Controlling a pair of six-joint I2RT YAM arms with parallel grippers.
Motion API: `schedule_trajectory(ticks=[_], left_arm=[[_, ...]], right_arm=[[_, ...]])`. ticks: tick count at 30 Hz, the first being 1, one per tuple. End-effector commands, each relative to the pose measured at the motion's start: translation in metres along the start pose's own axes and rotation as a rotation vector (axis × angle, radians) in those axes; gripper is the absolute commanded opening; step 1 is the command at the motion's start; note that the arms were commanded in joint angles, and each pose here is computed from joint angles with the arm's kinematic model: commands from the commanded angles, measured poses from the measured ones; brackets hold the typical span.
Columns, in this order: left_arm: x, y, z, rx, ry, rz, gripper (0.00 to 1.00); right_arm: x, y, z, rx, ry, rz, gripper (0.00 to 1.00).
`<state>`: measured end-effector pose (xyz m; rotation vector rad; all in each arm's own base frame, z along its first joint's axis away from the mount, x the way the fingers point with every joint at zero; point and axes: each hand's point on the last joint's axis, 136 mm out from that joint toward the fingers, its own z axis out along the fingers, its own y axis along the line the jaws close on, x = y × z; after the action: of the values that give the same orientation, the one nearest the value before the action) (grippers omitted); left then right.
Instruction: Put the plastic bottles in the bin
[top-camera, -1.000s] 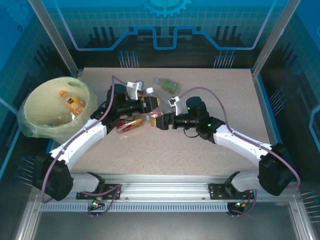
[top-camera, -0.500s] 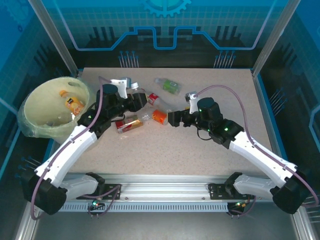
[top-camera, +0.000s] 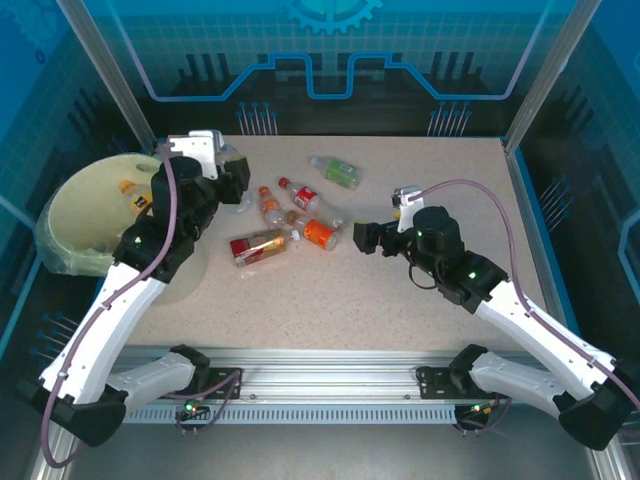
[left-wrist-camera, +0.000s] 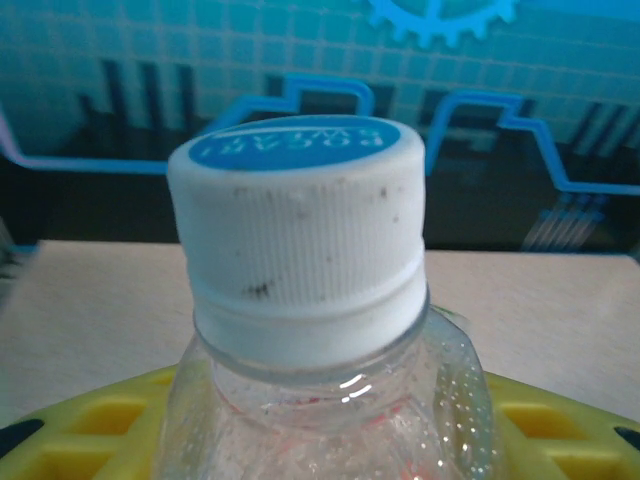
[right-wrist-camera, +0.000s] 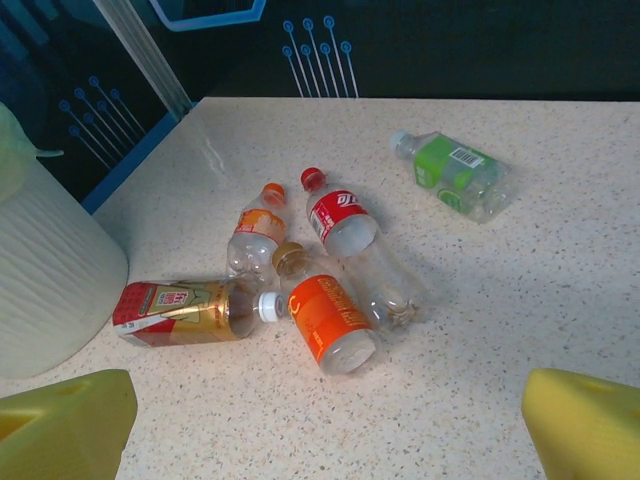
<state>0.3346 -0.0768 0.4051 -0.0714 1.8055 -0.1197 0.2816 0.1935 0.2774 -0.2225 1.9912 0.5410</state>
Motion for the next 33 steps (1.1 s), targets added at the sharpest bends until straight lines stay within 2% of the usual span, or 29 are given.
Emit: schedule_trajectory(ticks=[1, 8, 15, 19, 23, 33], left_arm=[[-0.038, 0.044, -0.022, -0.217, -0.108, 0.078, 0.49], [-0.063, 0.102, -0.034, -0.385, -0.159, -0.007, 0.5], [-0.068, 0.131, -0.038, -0.386, -0.151, -0.138, 0.5], [-0.068, 0.159, -0.043, -0.474, -0.148, -0.166, 0.49], [-0.057, 0.193, -0.04, -0.546, -0.138, -0.25, 0.48], [-0.004, 0.252, -0.008, -0.504, -0.095, -0.626, 0.48]], right_arm=[[0.001, -0.01, -0.004, 0.034, -0.032, -0.001, 1.0], [0.002, -0.005, -0.007, 0.006, -0.029, 0.001, 1.0], [-0.002, -0.006, -0.01, 0.012, -0.036, 0.003, 1.0], [0.0, -0.005, -0.012, 0.0, -0.038, -0.007, 1.0], [0.0, -0.003, -0.013, -0.012, -0.04, -0.024, 1.0], [0.001, -0.004, -0.018, -0.014, -0.041, -0.053, 1.0]])
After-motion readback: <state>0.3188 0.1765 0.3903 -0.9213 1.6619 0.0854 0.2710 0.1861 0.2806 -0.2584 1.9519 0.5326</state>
